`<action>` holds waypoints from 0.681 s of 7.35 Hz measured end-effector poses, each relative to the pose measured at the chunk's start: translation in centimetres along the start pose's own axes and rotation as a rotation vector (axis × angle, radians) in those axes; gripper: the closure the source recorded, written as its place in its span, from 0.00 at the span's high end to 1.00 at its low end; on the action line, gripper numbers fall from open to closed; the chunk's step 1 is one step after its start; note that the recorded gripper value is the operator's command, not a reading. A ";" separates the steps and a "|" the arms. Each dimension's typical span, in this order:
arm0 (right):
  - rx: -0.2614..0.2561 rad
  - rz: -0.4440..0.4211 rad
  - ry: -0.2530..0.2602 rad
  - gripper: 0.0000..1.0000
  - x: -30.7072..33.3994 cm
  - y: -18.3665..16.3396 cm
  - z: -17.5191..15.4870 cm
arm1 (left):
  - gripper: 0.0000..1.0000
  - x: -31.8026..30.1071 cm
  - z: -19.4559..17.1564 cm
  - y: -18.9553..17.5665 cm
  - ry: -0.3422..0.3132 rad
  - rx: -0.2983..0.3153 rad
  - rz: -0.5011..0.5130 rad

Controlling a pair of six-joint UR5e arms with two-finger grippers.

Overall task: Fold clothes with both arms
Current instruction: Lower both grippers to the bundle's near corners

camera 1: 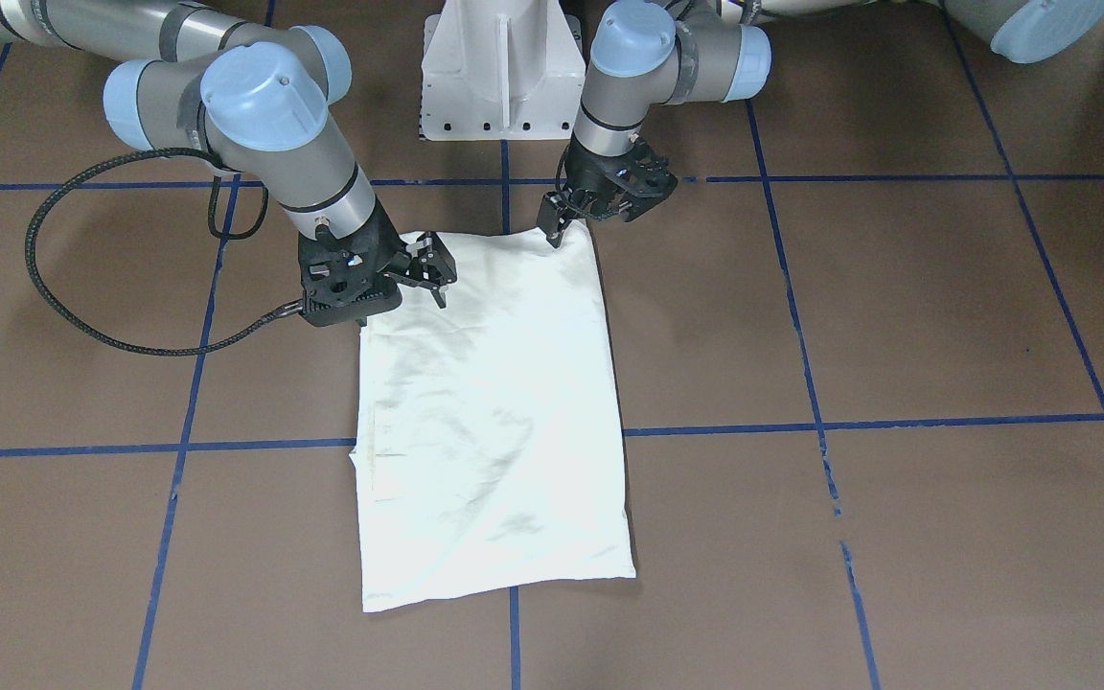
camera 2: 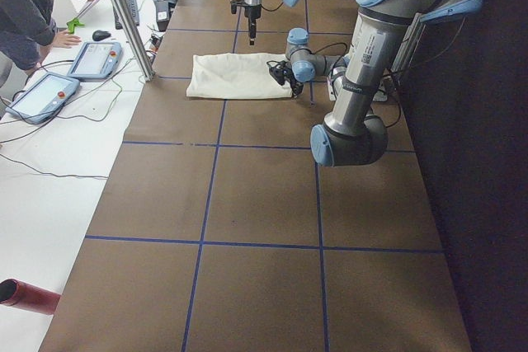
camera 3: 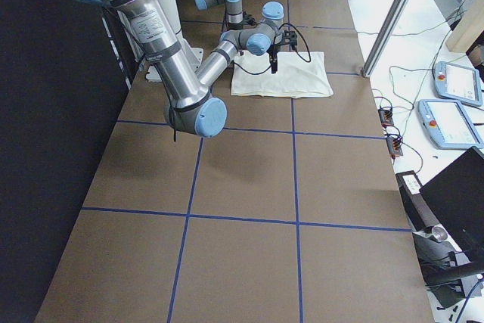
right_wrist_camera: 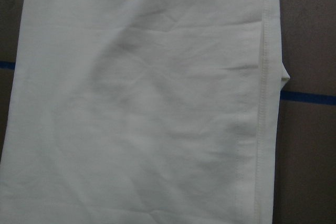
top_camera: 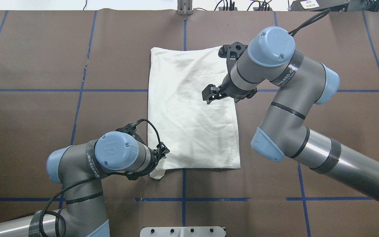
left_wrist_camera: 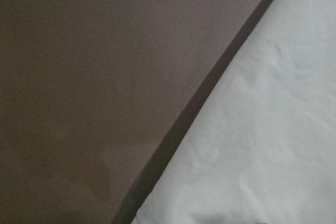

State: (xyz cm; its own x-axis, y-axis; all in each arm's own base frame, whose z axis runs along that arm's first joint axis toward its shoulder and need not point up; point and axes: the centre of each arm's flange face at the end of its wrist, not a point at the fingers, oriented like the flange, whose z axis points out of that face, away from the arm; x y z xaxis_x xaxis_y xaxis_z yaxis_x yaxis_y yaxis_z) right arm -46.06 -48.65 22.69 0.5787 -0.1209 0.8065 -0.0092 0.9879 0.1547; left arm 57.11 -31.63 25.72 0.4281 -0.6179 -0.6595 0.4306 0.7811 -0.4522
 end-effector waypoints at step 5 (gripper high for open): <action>0.002 0.004 0.002 1.00 0.4 -0.2 -0.1 | 0.00 -0.6 1.0 0.9 -0.012 0.007 0.012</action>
State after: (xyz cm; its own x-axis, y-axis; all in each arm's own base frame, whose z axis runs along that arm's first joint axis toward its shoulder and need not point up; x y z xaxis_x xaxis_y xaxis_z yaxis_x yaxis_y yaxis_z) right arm -45.75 -48.84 22.90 0.5805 -0.1166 0.8059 -0.0134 0.9882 0.1527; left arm 58.06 -30.61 26.33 0.4427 -0.6099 -0.6573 0.4310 0.7876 -0.4405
